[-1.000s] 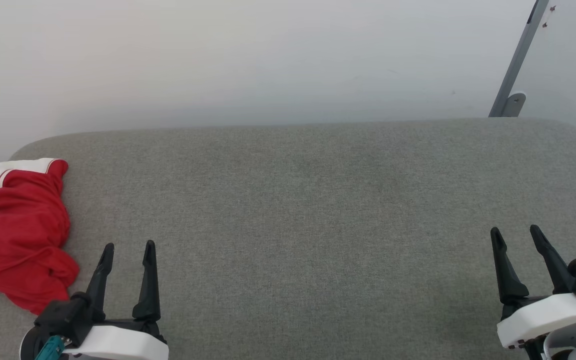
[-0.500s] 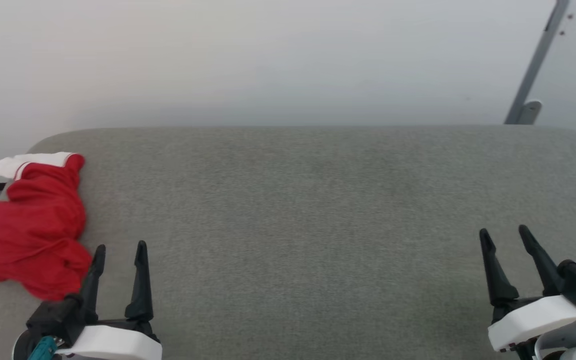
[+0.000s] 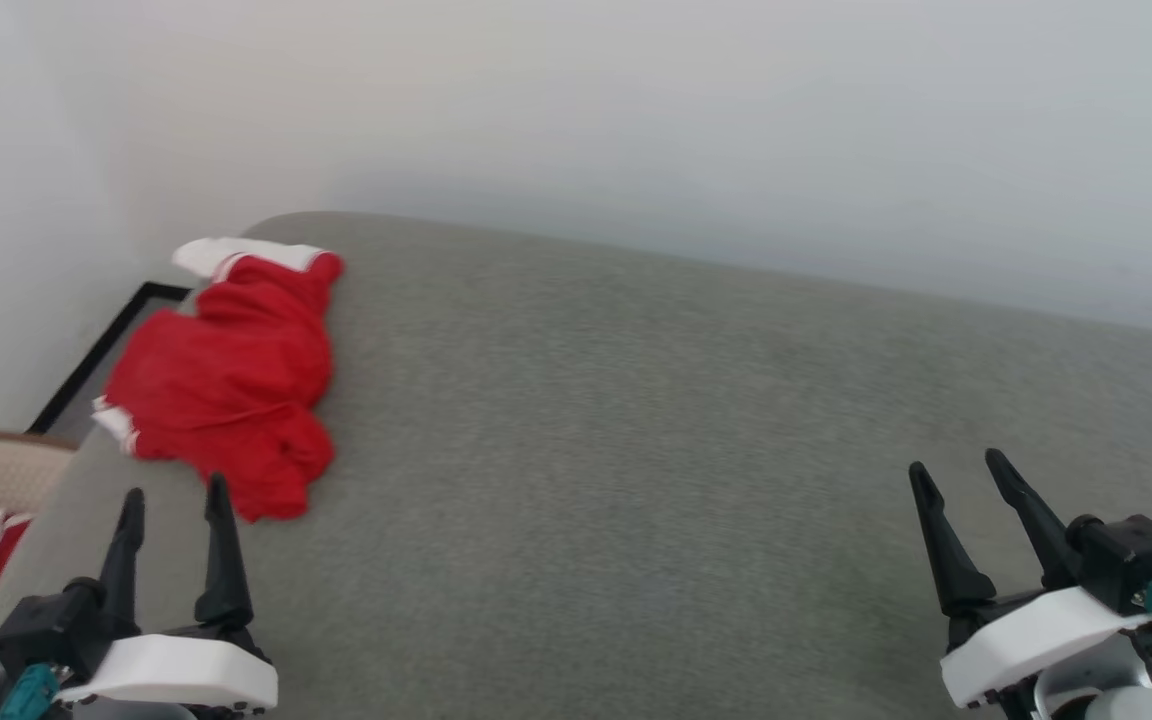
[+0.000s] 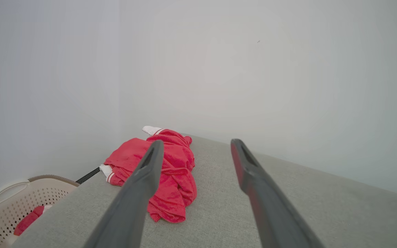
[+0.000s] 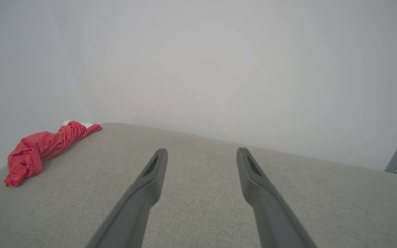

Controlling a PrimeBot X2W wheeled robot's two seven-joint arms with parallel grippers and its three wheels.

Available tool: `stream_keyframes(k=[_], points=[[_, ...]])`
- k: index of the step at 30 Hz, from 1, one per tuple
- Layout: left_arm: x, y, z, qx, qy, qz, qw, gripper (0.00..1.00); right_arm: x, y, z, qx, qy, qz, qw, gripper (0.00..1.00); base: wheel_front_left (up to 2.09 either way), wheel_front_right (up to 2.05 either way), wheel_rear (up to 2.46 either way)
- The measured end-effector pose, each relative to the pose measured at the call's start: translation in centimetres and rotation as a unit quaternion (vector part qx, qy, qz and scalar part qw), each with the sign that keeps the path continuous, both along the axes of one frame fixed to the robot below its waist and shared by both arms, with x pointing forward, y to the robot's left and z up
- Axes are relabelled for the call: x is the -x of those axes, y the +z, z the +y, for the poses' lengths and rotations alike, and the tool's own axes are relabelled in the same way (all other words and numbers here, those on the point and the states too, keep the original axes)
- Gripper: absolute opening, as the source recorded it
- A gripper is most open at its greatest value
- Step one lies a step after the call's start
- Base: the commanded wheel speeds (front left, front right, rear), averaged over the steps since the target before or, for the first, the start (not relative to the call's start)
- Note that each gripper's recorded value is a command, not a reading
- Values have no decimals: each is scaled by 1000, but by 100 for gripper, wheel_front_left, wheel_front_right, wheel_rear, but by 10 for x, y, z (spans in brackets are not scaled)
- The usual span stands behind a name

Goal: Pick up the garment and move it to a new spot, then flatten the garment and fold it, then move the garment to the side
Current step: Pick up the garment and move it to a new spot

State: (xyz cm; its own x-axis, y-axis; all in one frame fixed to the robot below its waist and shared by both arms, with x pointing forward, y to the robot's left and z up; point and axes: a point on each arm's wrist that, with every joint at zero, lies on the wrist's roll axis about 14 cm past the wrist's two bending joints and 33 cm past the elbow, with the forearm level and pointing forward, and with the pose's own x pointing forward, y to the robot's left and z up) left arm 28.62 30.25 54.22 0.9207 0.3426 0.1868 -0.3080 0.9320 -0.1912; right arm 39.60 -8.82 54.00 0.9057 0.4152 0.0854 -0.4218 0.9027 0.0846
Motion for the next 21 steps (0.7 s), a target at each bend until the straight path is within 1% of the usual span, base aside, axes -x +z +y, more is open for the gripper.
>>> stream_keyframes(k=[6, 10, 16, 21], points=[[33, 0, 30, 5, 60, -1, 998, 100, -4, 6, 46, 3, 64, -5, 998, 100, 0, 0, 0], [51, -1, 42, 7, 90, -2, 996, 100, -4, 11, 73, 2, 101, -9, 995, 100, 0, 0, 0], [69, -5, 50, 13, 115, 1, 993, 100, -4, 12, 93, -1, 129, -10, 992, 100, 0, 0, 0], [80, -11, 58, 30, 137, 4, 990, 100, -7, 14, 101, -2, 138, -11, 990, 100, 0, 0, 0]])
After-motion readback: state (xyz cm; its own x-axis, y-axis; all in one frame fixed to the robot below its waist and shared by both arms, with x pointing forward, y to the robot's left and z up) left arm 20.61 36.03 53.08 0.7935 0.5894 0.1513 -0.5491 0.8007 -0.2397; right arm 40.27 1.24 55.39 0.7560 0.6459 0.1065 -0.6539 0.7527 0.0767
